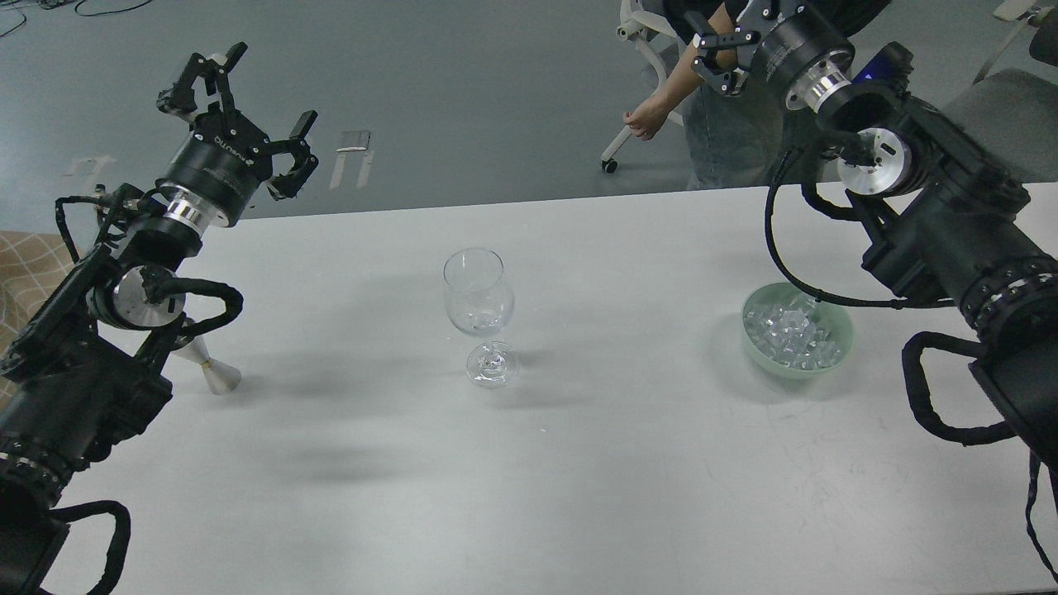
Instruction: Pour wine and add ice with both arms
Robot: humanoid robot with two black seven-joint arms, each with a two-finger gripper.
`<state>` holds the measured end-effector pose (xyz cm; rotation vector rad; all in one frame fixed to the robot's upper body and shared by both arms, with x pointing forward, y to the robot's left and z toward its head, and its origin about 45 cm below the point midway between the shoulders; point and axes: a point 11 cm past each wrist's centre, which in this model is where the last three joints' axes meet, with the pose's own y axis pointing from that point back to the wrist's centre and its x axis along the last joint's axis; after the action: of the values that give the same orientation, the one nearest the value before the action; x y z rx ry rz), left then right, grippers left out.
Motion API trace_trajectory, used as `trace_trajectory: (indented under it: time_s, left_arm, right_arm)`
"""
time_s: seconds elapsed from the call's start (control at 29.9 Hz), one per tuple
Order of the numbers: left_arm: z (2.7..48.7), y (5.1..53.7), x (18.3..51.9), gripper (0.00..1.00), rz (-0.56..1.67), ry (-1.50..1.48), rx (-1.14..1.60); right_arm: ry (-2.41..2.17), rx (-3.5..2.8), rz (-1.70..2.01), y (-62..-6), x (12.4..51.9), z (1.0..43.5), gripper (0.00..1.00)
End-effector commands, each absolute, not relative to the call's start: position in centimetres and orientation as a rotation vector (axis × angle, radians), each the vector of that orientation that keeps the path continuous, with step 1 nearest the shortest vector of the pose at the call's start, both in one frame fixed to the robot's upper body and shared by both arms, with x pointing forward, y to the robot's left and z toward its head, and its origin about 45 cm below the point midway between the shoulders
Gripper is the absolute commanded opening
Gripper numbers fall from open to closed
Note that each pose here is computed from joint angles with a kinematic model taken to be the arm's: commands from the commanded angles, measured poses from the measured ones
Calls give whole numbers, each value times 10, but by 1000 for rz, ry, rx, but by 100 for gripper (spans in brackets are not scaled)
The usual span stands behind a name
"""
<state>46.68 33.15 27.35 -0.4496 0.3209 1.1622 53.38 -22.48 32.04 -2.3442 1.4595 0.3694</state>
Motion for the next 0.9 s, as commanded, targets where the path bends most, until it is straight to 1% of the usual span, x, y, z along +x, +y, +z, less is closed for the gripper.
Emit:
trace_trajectory:
  time_s: [0.0,0.4,0.7,0.87]
  left_arm:
    - [272,310,470,98,1127,347,-478]
    - [275,309,467,98,1116,374,-539]
    - [269,302,467,98,1093,422,-487]
    - [272,304,467,98,1094,430,-513]
  right_arm:
    - [1430,-2356,391,-209,532,316,100]
    - [1433,-2348,388,-212,532,316,100]
    - [1425,-2353,396,-208,532,315,100]
    - [1425,-2352,393,-208,532,316,100]
